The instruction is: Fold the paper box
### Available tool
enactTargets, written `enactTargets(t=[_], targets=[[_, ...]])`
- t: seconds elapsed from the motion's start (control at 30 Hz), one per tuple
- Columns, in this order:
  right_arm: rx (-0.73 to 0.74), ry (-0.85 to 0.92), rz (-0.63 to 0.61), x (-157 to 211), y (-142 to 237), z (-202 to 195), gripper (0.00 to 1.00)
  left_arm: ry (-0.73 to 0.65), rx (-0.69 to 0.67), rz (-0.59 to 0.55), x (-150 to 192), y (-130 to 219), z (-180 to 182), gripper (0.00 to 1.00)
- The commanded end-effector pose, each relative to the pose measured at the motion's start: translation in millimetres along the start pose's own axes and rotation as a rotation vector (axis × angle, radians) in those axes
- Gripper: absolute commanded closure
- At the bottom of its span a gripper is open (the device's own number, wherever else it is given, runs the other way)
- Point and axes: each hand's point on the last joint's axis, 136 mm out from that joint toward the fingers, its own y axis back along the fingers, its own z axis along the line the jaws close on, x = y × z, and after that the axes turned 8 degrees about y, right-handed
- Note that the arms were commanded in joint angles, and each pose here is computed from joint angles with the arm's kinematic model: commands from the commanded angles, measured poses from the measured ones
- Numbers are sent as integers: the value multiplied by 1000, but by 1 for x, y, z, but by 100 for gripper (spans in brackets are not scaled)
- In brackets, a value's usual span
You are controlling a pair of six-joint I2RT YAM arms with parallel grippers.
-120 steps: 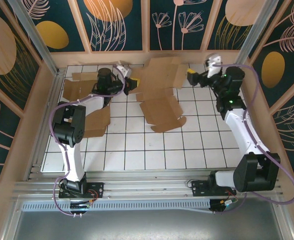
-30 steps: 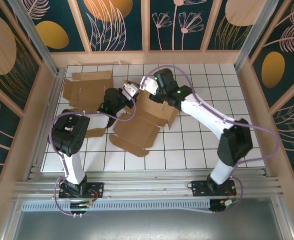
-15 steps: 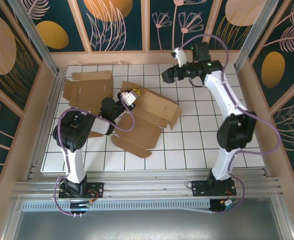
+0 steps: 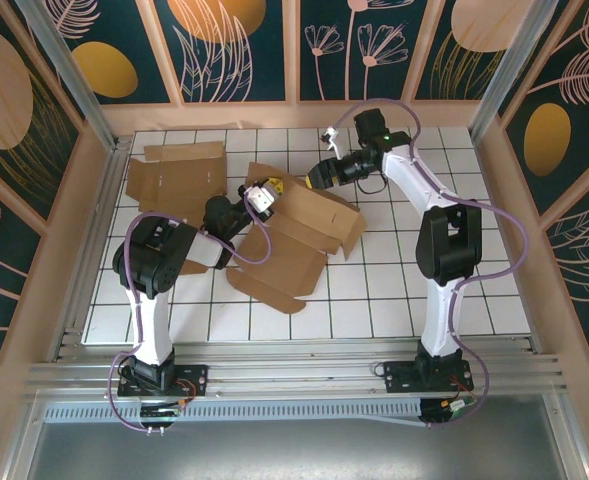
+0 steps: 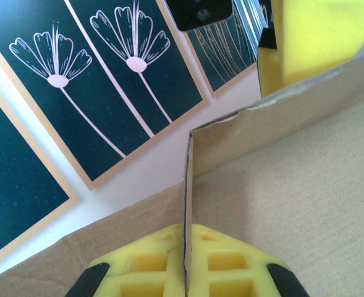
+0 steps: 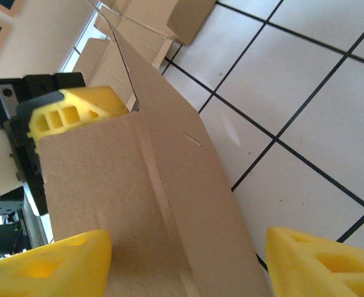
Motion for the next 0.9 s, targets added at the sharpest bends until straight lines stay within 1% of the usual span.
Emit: enactTargets(t=[0.0, 0.1, 0.17, 0.2, 0.23, 0.27, 0.33, 0.47, 0.57, 0.63, 0.7, 0.73, 0.8, 0.87], targets=[[24, -1, 14, 4, -7, 1, 35, -14, 26, -71, -14, -3, -4, 99], [33, -7, 41, 11, -17, -2, 36, -8, 26, -62, -12, -2, -5, 95], [40, -9, 48, 14, -21, -3, 36, -5, 20, -54, -10, -1, -4, 88], [49, -11, 47, 14, -22, -4, 36, -1, 14, -52, -10, 1, -4, 80], [55, -11, 44, 13, -22, -5, 38, 5, 7, -50, -10, 3, -4, 68], [65, -12, 41, 13, -22, -6, 39, 11, 1, -51, -11, 6, -3, 60], [77, -14, 30, 12, -23, -8, 41, 32, -1, -52, -14, 14, -5, 49], [91, -11, 5, 10, -25, -9, 46, 92, 9, -53, -18, 30, -12, 43], [109, 9, 14, 12, -29, -5, 45, 143, -13, -41, -20, 43, -13, 37], [116, 18, 12, 14, -30, -2, 44, 205, -33, -27, -23, 52, -12, 31], [119, 15, 4, 15, -30, -1, 44, 276, -37, -20, -32, 63, -12, 28], [119, 13, -3, 15, -30, -1, 44, 345, -64, -16, -36, 68, -9, 25], [124, 12, -10, 14, -30, 0, 44, 512, -114, 24, -43, 75, 0, 25], [130, 9, -12, 13, -30, 2, 44, 723, -165, 145, -33, 77, 4, 28]])
